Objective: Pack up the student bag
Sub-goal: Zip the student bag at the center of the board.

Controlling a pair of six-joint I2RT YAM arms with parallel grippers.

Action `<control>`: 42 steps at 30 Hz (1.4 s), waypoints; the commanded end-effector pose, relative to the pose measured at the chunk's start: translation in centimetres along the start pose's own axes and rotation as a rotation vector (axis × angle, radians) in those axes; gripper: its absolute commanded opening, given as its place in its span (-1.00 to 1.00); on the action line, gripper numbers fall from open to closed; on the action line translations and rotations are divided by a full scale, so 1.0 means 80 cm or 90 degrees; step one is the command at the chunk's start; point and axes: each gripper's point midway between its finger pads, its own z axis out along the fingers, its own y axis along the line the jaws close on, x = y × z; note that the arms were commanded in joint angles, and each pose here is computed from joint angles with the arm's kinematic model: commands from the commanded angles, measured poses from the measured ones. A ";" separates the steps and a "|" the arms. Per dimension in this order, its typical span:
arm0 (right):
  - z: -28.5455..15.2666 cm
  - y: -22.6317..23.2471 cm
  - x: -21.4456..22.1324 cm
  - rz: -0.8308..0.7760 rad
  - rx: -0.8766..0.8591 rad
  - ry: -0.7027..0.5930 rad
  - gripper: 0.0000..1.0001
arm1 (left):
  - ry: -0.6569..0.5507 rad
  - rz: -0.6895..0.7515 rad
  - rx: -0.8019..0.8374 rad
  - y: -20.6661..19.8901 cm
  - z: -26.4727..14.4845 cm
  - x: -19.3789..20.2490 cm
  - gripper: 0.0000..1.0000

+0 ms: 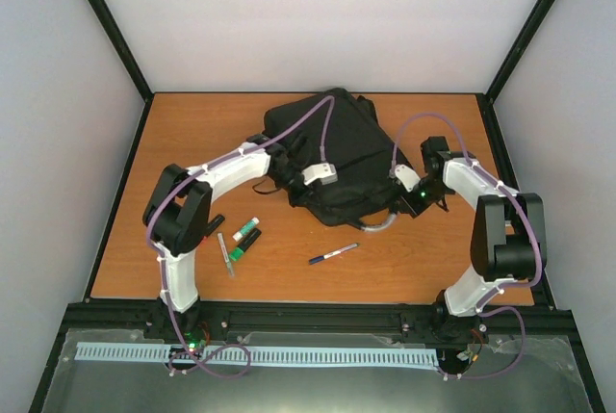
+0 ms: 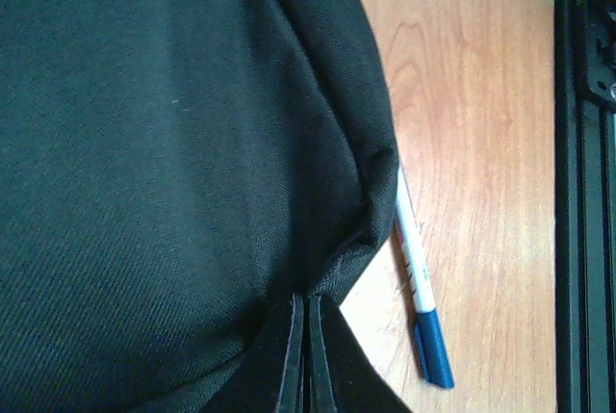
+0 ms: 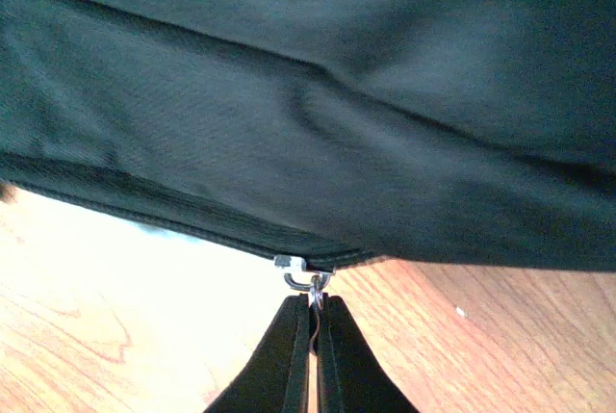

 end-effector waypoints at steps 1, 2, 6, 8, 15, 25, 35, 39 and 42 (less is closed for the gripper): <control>-0.011 -0.007 -0.024 0.001 0.003 -0.027 -0.94 | 0.031 -0.030 -0.057 0.026 -0.039 0.034 -0.99; -0.013 -0.004 -0.030 0.002 -0.001 -0.033 -0.94 | 0.029 -0.041 -0.064 0.032 -0.046 0.037 -0.98; -0.015 0.022 -0.053 -0.033 -0.019 -0.044 -0.94 | 0.012 -0.068 -0.091 0.055 -0.073 0.049 -0.98; -0.011 0.041 -0.063 -0.065 -0.027 -0.042 -0.94 | 0.010 -0.072 -0.102 0.061 -0.083 0.054 -0.95; 0.007 0.121 -0.103 -0.154 -0.079 -0.044 -0.94 | 0.011 -0.036 -0.131 0.050 -0.114 0.054 -0.31; 0.014 0.176 -0.130 -0.188 -0.145 -0.051 -0.94 | -0.080 0.084 -0.135 0.008 -0.128 0.010 0.07; 0.012 0.181 -0.120 -0.187 -0.155 -0.058 -0.94 | -0.061 0.152 -0.134 -0.001 -0.062 -0.015 0.22; 0.011 0.182 -0.118 -0.186 -0.156 -0.057 -0.94 | -0.069 0.134 -0.179 0.023 -0.056 -0.031 0.24; 0.011 0.185 -0.117 -0.183 -0.163 -0.057 -0.94 | -0.065 0.151 -0.194 0.034 -0.051 -0.033 0.17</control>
